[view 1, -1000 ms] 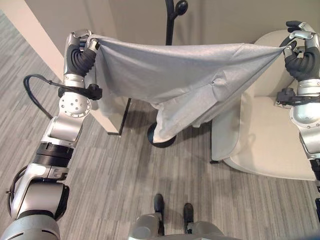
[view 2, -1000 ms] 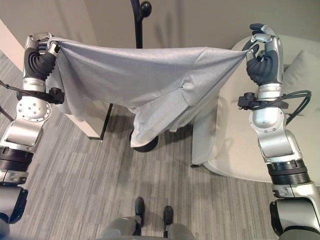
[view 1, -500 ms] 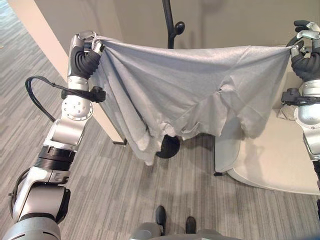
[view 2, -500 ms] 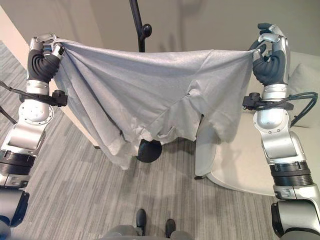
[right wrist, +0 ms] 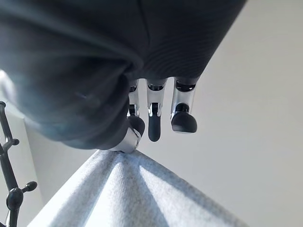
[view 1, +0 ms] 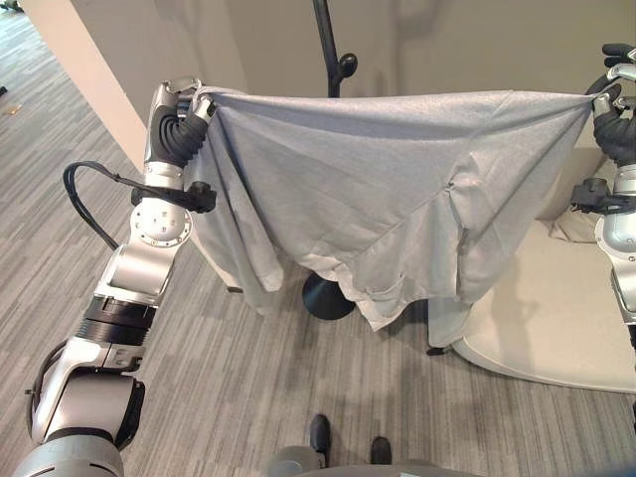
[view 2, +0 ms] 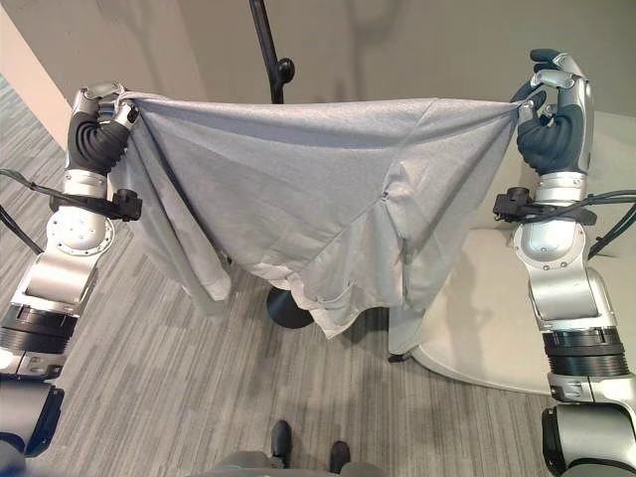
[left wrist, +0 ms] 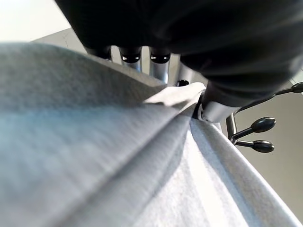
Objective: Hang the clothes on the sofa on the clothes rack.
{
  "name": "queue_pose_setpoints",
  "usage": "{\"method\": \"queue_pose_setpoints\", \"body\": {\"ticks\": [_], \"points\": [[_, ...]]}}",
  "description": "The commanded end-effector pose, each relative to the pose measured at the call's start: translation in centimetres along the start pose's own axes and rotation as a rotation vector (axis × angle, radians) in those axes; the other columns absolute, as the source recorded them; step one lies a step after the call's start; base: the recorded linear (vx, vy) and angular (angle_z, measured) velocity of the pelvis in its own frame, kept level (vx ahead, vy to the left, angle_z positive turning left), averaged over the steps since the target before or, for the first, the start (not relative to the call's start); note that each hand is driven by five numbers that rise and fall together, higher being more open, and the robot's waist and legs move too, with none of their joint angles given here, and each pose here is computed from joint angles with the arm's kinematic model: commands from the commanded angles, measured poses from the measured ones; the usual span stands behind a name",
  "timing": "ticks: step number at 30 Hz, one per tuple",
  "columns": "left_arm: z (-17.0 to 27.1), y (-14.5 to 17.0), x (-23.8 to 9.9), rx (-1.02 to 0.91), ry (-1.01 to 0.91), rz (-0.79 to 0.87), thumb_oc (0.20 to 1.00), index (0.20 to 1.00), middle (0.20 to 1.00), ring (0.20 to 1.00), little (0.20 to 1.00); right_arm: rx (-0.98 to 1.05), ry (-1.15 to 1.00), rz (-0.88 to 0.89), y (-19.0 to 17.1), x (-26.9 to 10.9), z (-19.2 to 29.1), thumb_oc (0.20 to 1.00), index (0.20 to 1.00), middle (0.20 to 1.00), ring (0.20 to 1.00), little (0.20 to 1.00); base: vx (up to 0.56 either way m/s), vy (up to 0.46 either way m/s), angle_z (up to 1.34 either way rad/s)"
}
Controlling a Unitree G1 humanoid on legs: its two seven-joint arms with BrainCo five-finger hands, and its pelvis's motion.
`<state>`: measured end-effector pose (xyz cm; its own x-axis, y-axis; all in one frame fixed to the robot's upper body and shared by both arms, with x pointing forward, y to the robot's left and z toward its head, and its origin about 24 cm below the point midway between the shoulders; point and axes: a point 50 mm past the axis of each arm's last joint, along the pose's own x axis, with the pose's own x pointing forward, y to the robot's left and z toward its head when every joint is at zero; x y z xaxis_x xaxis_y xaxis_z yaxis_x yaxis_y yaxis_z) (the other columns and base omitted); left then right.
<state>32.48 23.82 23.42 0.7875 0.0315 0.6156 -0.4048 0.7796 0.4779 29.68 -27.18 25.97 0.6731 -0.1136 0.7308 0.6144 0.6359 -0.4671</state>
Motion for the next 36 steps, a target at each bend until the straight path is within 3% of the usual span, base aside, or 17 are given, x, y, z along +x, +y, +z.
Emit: {"method": "queue_pose_setpoints", "body": {"ticks": [1, 15, 36], "points": [[0.4, 1.7, 0.3, -0.010, -0.038, 0.080, 0.200, 0.200, 0.200, 0.200, 0.200, -0.008, -0.058, -0.012, -0.6, 0.1, 0.8, 0.200, 0.200, 0.200, 0.200, 0.200, 0.06, 0.070, -0.11], [1.5, 3.5, 0.7, 0.033, -0.088, 0.102, 0.200, 0.200, 0.200, 0.200, 0.200, -0.017, -0.053, -0.023, -0.6, 0.2, 0.9, 0.200, 0.200, 0.200, 0.200, 0.200, 0.00, 0.116, -0.24], [2.8, 1.2, 1.3, -0.072, -0.128, 0.078, 0.200, 0.200, 0.200, 0.200, 0.200, -0.052, -0.107, -0.115, -4.4, 0.9, 1.5, 0.200, 0.200, 0.200, 0.200, 0.200, 0.10, -0.058, 0.20]]}}
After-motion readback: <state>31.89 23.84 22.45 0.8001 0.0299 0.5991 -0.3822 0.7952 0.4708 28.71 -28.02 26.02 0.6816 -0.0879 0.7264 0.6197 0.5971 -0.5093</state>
